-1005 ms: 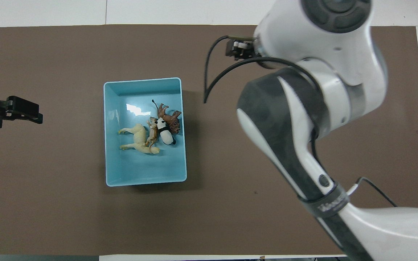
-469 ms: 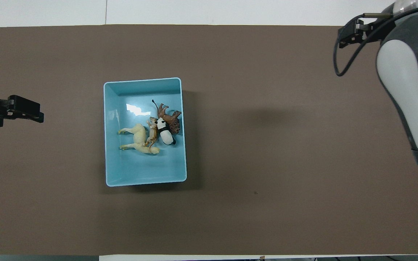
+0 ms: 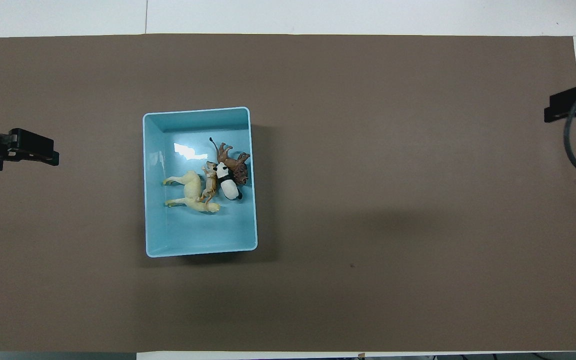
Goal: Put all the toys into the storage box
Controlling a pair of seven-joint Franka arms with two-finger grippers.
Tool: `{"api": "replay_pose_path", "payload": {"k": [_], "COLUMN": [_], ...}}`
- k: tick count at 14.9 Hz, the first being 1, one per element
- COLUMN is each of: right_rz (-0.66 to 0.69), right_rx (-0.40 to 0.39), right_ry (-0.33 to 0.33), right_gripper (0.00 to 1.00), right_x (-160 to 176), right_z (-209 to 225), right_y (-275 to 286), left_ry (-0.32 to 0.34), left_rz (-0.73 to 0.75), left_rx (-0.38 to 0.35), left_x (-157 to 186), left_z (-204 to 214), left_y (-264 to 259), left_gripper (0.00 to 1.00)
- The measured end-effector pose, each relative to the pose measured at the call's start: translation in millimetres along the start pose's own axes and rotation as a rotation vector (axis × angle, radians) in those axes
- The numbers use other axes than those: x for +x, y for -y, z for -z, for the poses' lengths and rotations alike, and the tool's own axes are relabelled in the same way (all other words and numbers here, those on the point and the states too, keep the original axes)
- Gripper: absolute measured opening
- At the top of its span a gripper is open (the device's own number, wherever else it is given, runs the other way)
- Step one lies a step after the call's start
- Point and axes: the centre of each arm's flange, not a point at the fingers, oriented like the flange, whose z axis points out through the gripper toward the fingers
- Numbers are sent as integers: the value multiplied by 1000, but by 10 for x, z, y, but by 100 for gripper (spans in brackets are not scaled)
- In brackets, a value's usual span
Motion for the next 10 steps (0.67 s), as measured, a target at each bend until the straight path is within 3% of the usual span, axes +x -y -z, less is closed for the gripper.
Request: {"api": "replay_pose_path", "payload": {"k": [3,10], "right_rz": [-5,-12], "right_rx": [0,-2], "right_ry": [48,74], "right_gripper": [100,100], "right_x": [-215,-234], "right_z": [-22,-90], "right_y": [-149,-183], "left_ry": [1,2], "left_rz": [-2,7], "left_rx": [0,0], "left_x": [0,2], "left_z": [-3,-8], "left_y": [-1,50], "left_gripper": [100,100]}}
